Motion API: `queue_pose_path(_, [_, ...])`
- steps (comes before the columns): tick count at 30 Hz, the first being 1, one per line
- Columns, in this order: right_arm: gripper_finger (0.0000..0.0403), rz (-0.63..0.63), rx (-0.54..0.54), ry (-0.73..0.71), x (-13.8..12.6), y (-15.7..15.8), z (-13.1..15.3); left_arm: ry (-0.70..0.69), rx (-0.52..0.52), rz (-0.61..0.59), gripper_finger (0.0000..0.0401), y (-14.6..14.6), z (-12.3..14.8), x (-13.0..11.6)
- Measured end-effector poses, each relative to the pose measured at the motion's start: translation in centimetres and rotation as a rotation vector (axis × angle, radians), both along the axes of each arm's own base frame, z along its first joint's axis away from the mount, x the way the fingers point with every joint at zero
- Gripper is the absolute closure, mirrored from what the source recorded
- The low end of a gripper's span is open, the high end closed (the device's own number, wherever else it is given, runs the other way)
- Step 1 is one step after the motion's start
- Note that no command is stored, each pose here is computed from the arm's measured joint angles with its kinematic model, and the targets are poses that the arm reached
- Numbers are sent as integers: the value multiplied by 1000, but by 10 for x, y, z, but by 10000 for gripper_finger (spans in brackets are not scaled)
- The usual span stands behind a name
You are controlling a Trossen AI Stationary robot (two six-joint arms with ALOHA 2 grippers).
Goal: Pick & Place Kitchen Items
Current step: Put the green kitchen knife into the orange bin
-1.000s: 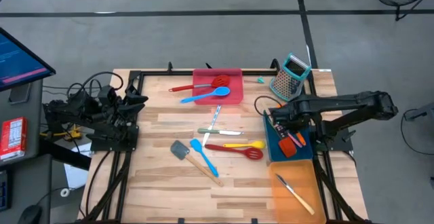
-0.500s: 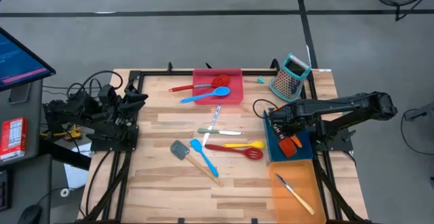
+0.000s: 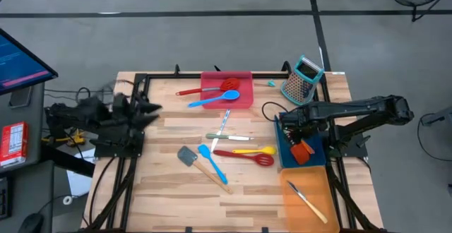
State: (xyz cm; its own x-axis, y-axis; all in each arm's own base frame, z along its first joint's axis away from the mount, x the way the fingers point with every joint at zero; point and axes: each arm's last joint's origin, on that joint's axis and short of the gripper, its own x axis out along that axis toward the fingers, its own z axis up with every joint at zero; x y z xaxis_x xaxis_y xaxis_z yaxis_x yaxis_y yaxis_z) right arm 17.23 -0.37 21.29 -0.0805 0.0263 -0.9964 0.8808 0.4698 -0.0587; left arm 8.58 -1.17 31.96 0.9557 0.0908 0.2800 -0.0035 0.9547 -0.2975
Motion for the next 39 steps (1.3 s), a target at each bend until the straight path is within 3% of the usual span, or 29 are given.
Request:
queue_pose_path(5, [180, 32, 55, -117, 14, 1, 27, 256, 39, -101, 205, -10, -24, 29])
queue_pose_path(10, [177, 45, 48, -257, 28, 2, 58, 460, 41, -160, 181, -20, -48, 65])
queue_pose_path(14, [186, 87, 45, -375, 40, 7, 72, 611, -26, -238, 178, -28, -69, 86])
queue_pose_path(17, [196, 162, 58, -426, 56, 15, 69, 651, -114, -308, 183, -32, -74, 90])
queue_pose_path(23, [216, 269, 70, -479, 96, 26, 55, 519, -197, -390, 204, -28, -53, 70])
queue_pose_path(31, [230, 462, 30, -536, 156, 30, 50, 242, -215, -291, 250, -13, -22, 25])
queue_pose_path(39, [187, 580, 0, -536, 203, 26, 42, 89, -221, -317, 250, -6, -10, -5])
